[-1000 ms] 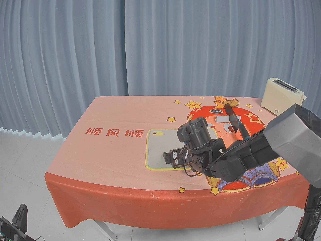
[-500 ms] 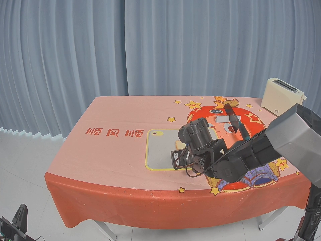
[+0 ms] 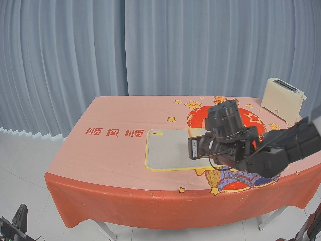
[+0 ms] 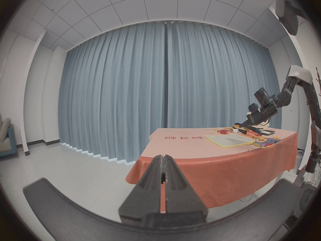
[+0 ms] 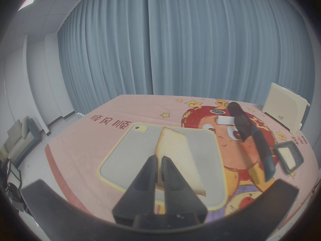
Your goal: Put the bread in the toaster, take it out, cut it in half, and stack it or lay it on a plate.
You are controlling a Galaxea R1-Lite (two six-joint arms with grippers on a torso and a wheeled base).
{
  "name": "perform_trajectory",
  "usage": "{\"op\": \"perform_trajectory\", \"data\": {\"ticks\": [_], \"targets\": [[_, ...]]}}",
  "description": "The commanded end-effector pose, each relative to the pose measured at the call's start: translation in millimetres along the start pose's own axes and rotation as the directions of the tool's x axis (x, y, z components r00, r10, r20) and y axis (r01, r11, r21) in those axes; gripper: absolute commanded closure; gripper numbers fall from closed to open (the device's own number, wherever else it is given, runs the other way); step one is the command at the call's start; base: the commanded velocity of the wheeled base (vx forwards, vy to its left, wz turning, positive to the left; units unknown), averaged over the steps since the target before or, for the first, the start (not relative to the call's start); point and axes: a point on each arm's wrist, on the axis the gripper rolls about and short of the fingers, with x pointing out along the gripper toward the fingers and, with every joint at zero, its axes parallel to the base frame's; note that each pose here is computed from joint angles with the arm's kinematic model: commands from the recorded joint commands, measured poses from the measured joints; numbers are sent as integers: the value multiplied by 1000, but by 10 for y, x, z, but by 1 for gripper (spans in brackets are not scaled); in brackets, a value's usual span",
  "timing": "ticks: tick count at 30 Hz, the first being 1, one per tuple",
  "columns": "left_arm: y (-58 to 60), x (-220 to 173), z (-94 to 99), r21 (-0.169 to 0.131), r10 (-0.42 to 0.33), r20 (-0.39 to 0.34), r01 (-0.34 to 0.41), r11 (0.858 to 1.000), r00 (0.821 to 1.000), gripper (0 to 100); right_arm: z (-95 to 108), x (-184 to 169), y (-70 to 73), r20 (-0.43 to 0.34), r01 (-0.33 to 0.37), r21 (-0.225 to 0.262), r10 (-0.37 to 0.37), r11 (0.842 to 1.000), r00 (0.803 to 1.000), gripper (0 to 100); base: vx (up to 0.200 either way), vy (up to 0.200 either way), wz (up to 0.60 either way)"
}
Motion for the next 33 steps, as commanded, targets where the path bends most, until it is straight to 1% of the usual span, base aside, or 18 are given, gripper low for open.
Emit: {"op": "perform_trajectory", "data": {"ticks": [1, 5, 7, 9, 12, 16, 18, 21, 22, 23, 28, 33], "targets": [[1, 1, -52, 0, 3, -1, -3, 1000, 1000, 100, 81, -542, -256, 60, -10, 33, 8, 999, 998, 100, 0, 0, 0], [1, 1, -52, 0, 3, -1, -3, 1000, 1000, 100, -26, -652, -346, 41, 7, 28, -8, 1000, 999, 100, 0, 0, 0], [1, 1, -52, -2, 3, -1, -3, 1000, 1000, 100, -48, -678, -377, 37, 14, 27, -15, 1000, 999, 100, 0, -200, 0], [1, 1, -52, -2, 1, -1, -1, 1000, 1000, 100, -42, -710, -403, 43, 16, 32, -17, 999, 999, 100, 0, -200, 0], [1, 1, -52, -3, 4, -1, -4, 1000, 1000, 100, 7, -858, -504, 76, 20, 50, -23, 999, 997, 100, 0, -200, 0], [1, 1, -52, -2, 4, -1, -4, 1000, 1000, 100, 53, -944, -619, 101, 35, 68, -42, 997, 994, 100, 0, -200, 0], [1, 1, -52, -2, 3, -1, -3, 1000, 1000, 100, 49, -963, -687, 102, 53, 78, -61, 996, 993, 100, 0, -200, 0], [1, 1, -52, -2, 3, -1, -3, 1000, 1000, 100, 26, -977, -739, 98, 68, 83, -76, 994, 992, 100, 0, -200, 0], [1, 1, -52, -2, 1, -1, -1, 1000, 1000, 100, 14, -998, -785, 98, 80, 90, -88, 993, 991, 100, 0, -200, 0], [1, 1, -52, -2, 1, -1, -1, 1000, 1000, 100, 14, -998, -785, 98, 80, 90, -88, 993, 991, 100, 0, -200, 0], [1, 1, -52, -2, 1, -1, -1, 1000, 1000, 100, 23, -1045, -940, 103, 123, 117, -136, 985, 985, 100, 0, -200, 0], [1, 1, -52, -2, 1, -1, -1, 1000, 1000, 100, -13, -963, -1123, 74, 192, 108, -200, 976, 977, 100, 0, -200, 0]]}}
